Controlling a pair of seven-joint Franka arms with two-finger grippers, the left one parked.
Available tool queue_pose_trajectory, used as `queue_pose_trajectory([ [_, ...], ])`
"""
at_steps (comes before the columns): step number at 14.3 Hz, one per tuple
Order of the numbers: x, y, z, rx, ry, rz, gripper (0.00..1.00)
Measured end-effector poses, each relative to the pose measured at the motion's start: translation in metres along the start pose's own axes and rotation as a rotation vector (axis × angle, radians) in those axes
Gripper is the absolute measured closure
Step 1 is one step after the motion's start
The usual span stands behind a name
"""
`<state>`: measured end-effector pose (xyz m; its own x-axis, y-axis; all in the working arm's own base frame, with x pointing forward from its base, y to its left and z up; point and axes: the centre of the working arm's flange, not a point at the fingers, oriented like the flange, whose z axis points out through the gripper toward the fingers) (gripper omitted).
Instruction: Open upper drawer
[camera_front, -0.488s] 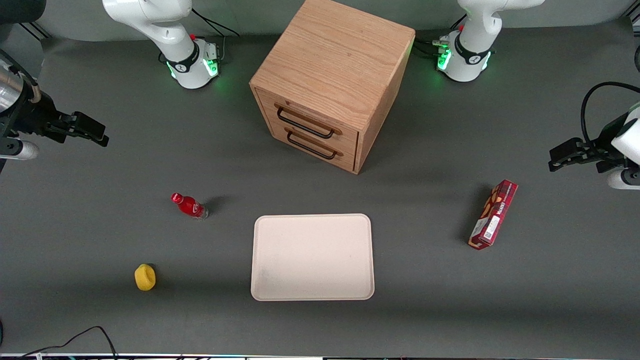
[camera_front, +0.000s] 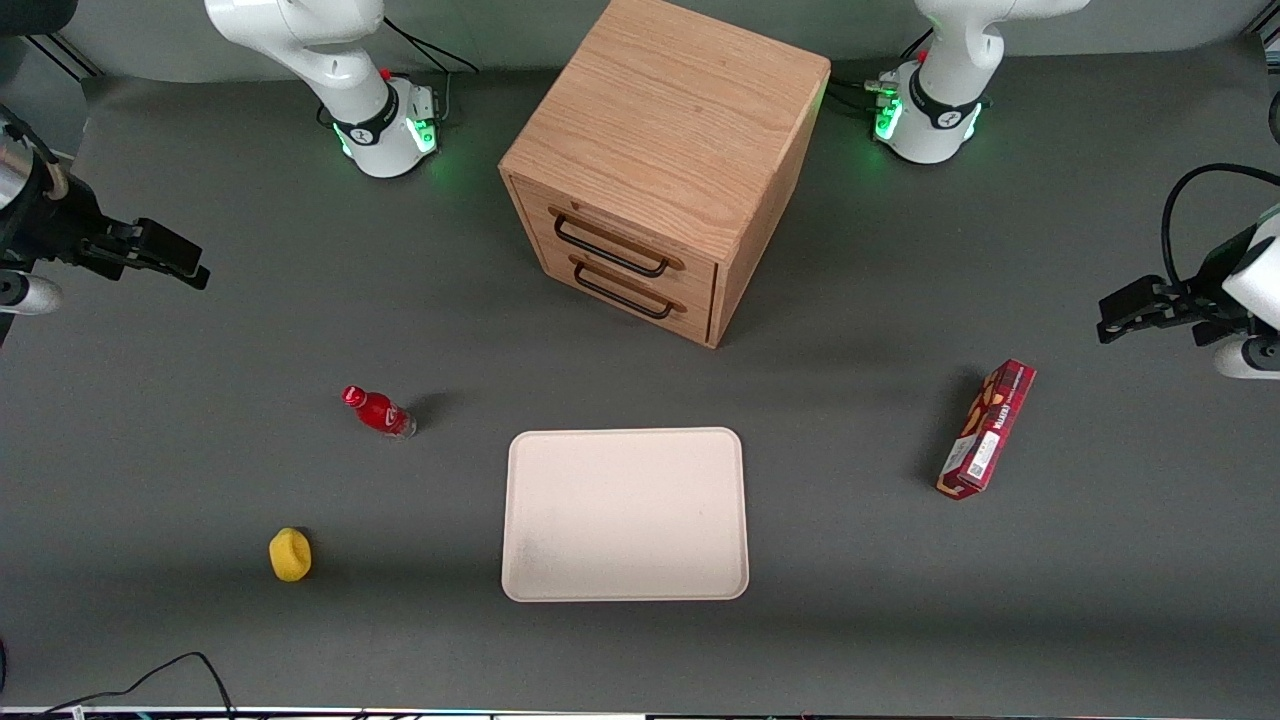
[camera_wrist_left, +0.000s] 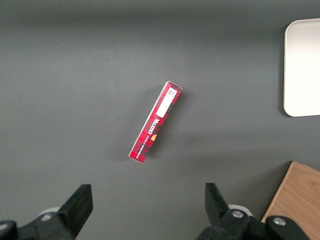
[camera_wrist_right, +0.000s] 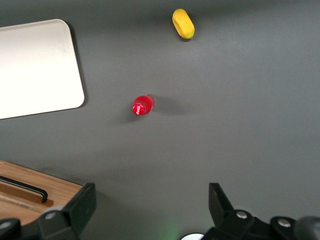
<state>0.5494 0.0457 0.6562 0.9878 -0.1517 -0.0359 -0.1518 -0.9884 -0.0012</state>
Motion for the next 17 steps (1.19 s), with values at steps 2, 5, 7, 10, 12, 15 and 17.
queue_pose_trajectory([
  [2,-0.002,-0.008,-0.01,0.064,0.007,-0.011,0.0],
  [5,-0.014,-0.047,-0.017,0.167,-0.013,-0.08,0.0],
  [7,-0.029,-0.091,-0.014,0.193,-0.035,-0.173,0.0],
  [10,-0.051,-0.172,0.012,0.227,-0.08,-0.498,0.0],
  [12,-0.059,-0.208,0.032,0.247,-0.098,-0.724,0.0],
  [15,-0.069,-0.245,0.06,0.302,-0.154,-0.899,0.0],
  [17,-0.071,-0.273,0.085,0.369,-0.191,-0.956,0.0],
])
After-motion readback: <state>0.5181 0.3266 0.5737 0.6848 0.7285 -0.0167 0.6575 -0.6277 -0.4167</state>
